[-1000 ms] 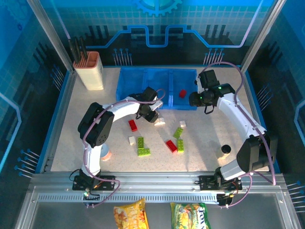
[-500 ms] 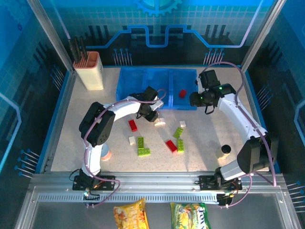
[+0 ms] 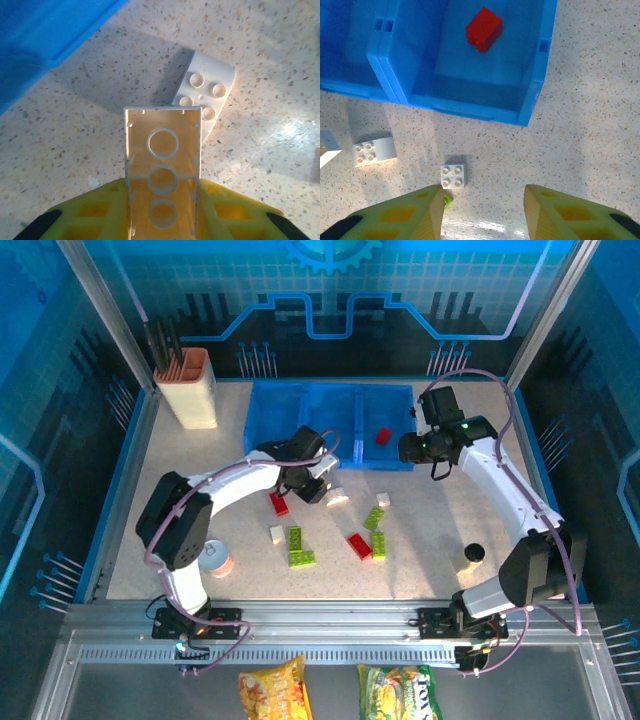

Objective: Sort the legos into containers by color
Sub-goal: Pick up the lego from the center of the table, then place the lego in the container.

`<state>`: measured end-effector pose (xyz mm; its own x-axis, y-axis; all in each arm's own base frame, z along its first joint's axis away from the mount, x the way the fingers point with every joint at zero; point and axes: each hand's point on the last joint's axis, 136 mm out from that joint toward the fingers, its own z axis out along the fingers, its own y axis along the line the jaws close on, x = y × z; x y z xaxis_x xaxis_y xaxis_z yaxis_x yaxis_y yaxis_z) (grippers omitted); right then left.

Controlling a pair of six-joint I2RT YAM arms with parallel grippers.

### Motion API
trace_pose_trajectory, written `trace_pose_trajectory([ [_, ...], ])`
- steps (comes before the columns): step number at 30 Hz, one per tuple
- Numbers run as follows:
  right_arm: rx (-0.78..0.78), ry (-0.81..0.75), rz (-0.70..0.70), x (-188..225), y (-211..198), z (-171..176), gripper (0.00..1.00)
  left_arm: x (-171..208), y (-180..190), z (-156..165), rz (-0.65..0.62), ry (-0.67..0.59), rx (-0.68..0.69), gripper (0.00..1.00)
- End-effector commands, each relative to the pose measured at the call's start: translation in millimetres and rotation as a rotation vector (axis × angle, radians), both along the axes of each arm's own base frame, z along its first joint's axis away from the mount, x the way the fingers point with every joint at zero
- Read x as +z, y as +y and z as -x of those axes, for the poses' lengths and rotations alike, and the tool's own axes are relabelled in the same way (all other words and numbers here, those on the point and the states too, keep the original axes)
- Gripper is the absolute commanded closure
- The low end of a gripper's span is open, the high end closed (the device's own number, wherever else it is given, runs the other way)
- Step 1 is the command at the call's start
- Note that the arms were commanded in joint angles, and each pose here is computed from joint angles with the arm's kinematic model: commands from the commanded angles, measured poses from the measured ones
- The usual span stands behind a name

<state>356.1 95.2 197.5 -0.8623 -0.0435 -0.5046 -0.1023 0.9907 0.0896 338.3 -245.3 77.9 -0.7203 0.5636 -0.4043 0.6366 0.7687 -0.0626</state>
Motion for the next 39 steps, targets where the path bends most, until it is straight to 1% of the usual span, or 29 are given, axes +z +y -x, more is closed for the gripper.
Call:
trace_pose_trajectory([
  [1, 0.001, -0.027, -0.006, 14.2, 2.8, 1.4, 0.54, 20.0, 5.6, 8.4, 0.035, -0.003, 0.054, 0.72],
  [4, 0.006, -0.028, -0.004, 14.9, 3.0, 1.0, 0.54, 35.7, 14.7, 1.6, 0.055, -0.03, 0.115, 0.72],
  [7, 0.008, -0.025, -0.004, 14.3, 3.8, 1.0, 0.54, 52.4, 25.3, -9.4, 0.104, -0.053, 0.189, 0.73],
  [11, 0.01, -0.025, -0.013, 14.4, 6.5, 1.1, 0.54, 72.2, 45.9, -32.5, 0.16, -0.088, 0.305, 0.73],
  [17, 0.011, -0.024, -0.012, 13.7, 6.7, 0.8, 0.54, 86.5, 86.4, -75.2, 0.18, -0.131, 0.478, 0.75],
  [20, 0.009, -0.022, -0.012, 13.2, 6.6, 1.0, 0.54, 81.6, 102.5, -97.6, 0.166, -0.121, 0.547, 0.75],
  [22, 0.008, -0.021, -0.012, 13.3, 6.3, 1.4, 0.54, 75.0, 107.8, -111.1, 0.148, -0.116, 0.569, 0.75],
  [29, 0.006, -0.018, -0.008, 14.1, 5.8, 4.6, 0.54, 50.7, 115.5, -157.7, 0.086, -0.116, 0.64, 0.74],
  [35, 0.003, -0.005, -0.003, 9.1, 4.7, 8.7, 0.54, 24.8, 119.9, -183.5, 0.045, -0.107, 0.691, 0.74],
  [39, 0.001, 0.001, -0.002, 6.4, 3.9, 11.4, 0.54, 6.2, 125.3, -192.9, 0.017, -0.077, 0.713, 0.73],
])
